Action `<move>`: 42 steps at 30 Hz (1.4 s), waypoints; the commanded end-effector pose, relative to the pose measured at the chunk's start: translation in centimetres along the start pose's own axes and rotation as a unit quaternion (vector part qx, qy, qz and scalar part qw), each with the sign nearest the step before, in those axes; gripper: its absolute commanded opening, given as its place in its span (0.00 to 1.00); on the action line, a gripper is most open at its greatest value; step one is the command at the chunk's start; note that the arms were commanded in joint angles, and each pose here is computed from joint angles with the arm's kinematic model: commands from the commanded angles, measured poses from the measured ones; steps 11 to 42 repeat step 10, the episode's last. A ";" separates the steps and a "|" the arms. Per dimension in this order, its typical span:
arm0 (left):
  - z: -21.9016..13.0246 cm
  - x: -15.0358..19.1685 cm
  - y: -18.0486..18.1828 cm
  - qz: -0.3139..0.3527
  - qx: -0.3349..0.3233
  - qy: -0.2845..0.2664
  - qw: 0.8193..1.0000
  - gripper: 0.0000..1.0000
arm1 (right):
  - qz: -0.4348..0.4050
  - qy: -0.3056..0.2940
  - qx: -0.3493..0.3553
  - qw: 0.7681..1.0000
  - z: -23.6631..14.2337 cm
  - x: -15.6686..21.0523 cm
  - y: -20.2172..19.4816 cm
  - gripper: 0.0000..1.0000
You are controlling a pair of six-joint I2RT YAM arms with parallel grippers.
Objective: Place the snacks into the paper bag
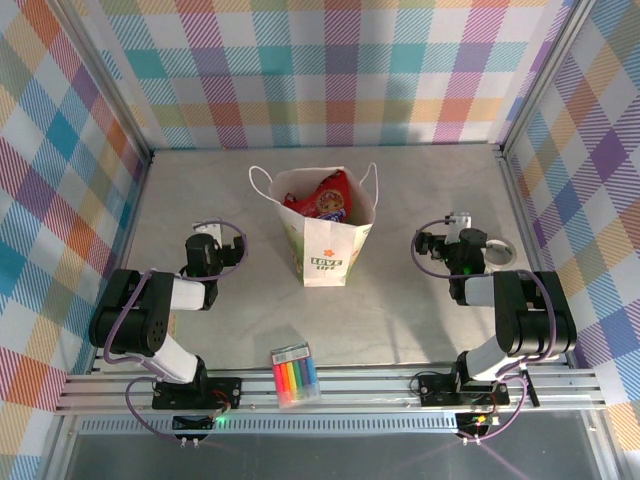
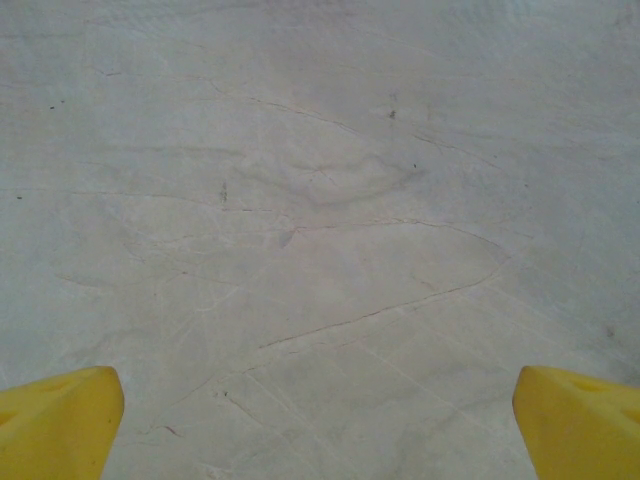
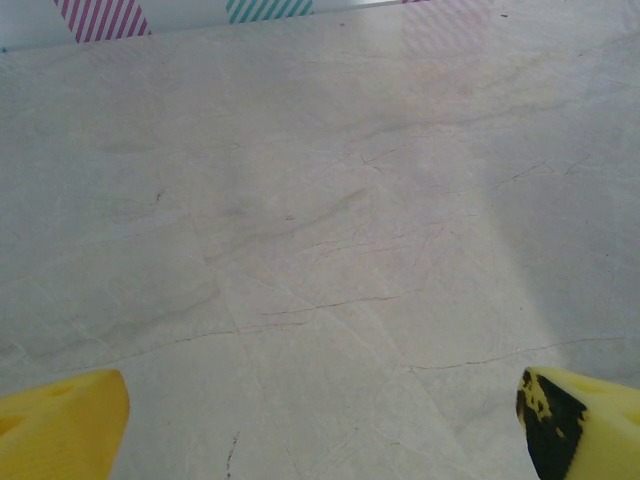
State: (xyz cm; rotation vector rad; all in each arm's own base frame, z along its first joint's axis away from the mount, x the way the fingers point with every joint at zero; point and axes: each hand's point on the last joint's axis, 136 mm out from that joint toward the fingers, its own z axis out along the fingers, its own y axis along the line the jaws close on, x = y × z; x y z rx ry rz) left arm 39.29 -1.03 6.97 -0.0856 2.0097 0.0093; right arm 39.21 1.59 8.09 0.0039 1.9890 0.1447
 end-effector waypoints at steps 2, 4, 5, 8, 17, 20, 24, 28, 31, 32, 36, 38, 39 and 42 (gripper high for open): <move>0.2 -1.4 0.0 -0.007 0.005 -0.023 1.000 1.00 | -0.014 -0.016 -0.014 1.000 0.2 -1.1 0.6 0.99; 0.2 -1.4 0.0 -0.007 0.005 -0.022 1.000 0.99 | -0.014 -0.017 -0.014 1.000 0.2 -1.2 0.6 0.99; 0.2 -1.4 0.0 -0.007 0.005 -0.022 1.000 0.99 | -0.014 -0.017 -0.014 1.000 0.2 -1.2 0.6 0.99; 0.2 -1.4 0.0 -0.007 0.005 -0.022 1.000 1.00 | -0.014 -0.016 -0.014 1.000 0.2 -1.1 0.6 0.99; 0.2 -1.4 0.0 -0.007 0.005 -0.022 1.000 0.99 | -0.014 -0.016 -0.014 1.000 0.2 -1.1 0.6 0.99; 0.2 -1.4 0.0 -0.007 0.005 -0.022 1.000 0.99 | -0.014 -0.016 -0.014 1.000 0.2 -1.1 0.6 0.99; 0.2 -1.4 0.0 -0.007 0.005 -0.022 1.000 0.99 | -0.014 -0.016 -0.014 1.000 0.2 -1.1 0.6 0.99; 0.2 -1.4 0.0 -0.007 0.005 -0.022 1.000 0.99 | -0.014 -0.016 -0.014 1.000 0.2 -1.1 0.6 0.99; 0.2 -1.4 0.0 -0.007 0.005 -0.022 1.000 0.99 | -0.014 -0.016 -0.014 1.000 0.2 -1.1 0.6 0.99; 0.2 -1.4 0.0 -0.007 0.005 -0.022 1.000 0.99 | -0.014 -0.016 -0.014 1.000 0.2 -1.1 0.6 0.99; 0.2 -1.4 0.0 -0.007 0.005 -0.022 1.000 0.99 | -0.014 -0.016 -0.014 1.000 0.2 -1.1 0.6 0.99; 0.2 -1.4 0.0 -0.007 0.005 -0.022 1.000 0.99 | -0.014 -0.016 -0.014 1.000 0.2 -1.1 0.6 0.99; 0.2 -1.4 0.0 -0.007 0.005 -0.022 1.000 0.99 | -0.014 -0.016 -0.014 1.000 0.2 -1.1 0.6 0.99; 0.2 -1.4 0.0 -0.007 0.005 -0.022 1.000 0.99 | -0.014 -0.016 -0.014 1.000 0.2 -1.1 0.6 0.99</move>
